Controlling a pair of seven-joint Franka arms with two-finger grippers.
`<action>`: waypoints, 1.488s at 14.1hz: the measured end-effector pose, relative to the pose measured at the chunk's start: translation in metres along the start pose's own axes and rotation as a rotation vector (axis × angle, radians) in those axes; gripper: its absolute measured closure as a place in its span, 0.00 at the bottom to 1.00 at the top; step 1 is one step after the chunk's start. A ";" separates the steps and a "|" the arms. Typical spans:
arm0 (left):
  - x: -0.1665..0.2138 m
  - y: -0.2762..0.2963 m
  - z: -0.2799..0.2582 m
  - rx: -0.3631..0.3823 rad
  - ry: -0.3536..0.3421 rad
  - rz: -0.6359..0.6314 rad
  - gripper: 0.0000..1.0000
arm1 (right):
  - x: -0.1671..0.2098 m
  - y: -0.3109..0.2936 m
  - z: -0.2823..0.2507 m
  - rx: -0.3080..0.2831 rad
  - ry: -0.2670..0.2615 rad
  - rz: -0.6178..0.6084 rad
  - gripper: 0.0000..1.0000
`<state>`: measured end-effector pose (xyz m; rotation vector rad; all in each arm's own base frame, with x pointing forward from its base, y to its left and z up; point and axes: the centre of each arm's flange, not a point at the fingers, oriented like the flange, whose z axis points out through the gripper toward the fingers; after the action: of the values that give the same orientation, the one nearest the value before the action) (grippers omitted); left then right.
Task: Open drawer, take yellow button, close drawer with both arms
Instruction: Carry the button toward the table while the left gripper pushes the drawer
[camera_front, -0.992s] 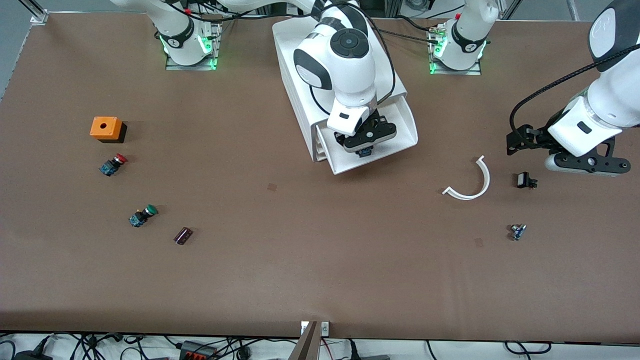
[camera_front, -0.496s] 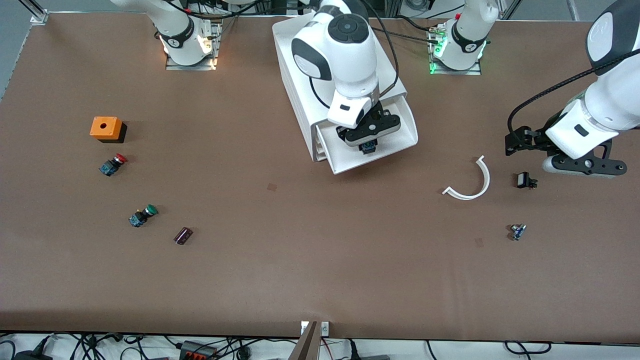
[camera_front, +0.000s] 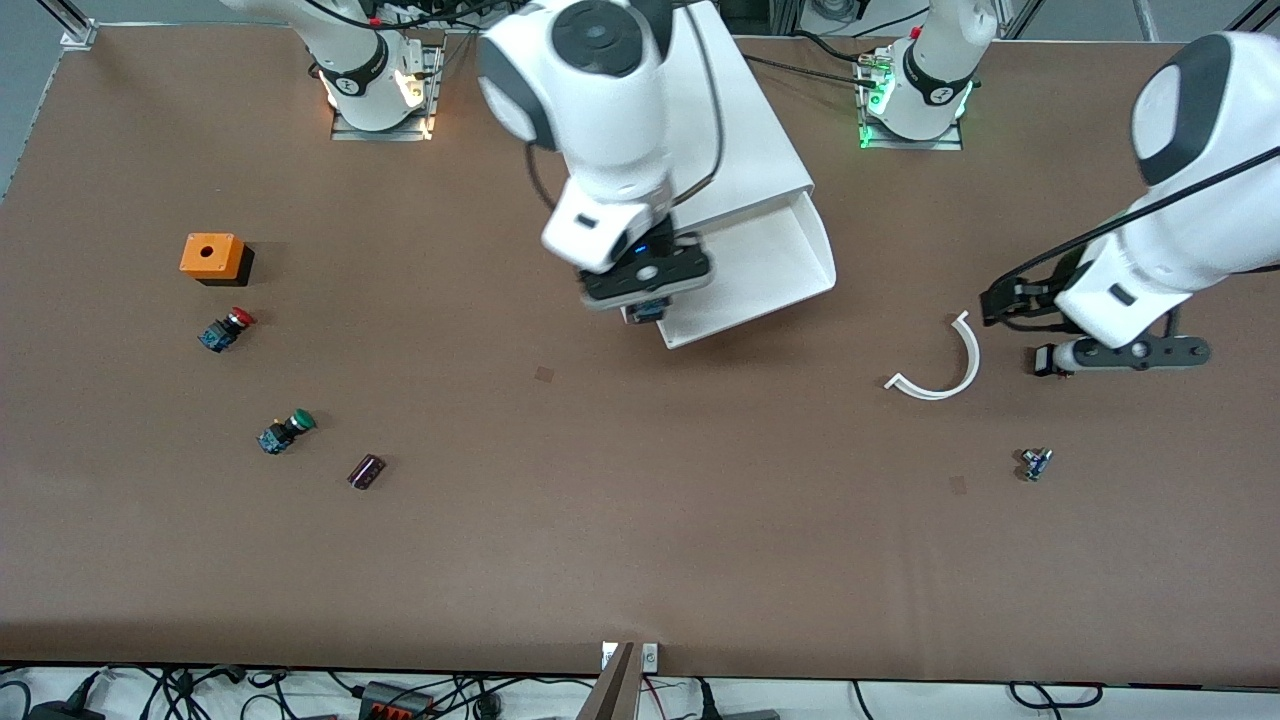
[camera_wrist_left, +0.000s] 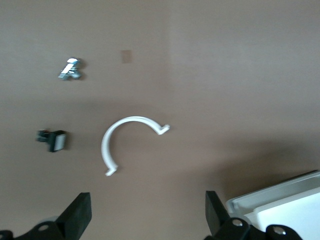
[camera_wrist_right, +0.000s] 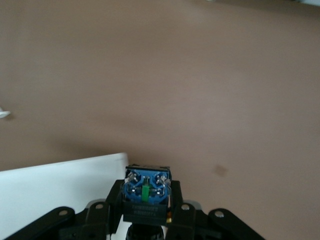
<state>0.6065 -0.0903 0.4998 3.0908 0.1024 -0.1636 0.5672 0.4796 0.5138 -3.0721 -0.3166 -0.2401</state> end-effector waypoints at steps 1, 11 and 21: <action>0.006 0.013 0.013 -0.035 -0.005 -0.007 0.00 | 0.013 0.032 -0.001 -0.015 -0.012 0.020 0.59; -0.002 0.155 0.120 -0.054 -0.097 -0.084 0.00 | 0.027 0.293 0.124 -0.102 -0.400 0.103 0.59; -0.022 0.212 0.152 -0.051 -0.100 -0.165 0.00 | -0.017 0.355 0.230 -0.007 -0.425 -0.105 0.59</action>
<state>0.5828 -0.3103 0.3595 3.0148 0.3514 -0.3157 0.6587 0.1424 0.2741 -3.0905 -0.4918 0.4170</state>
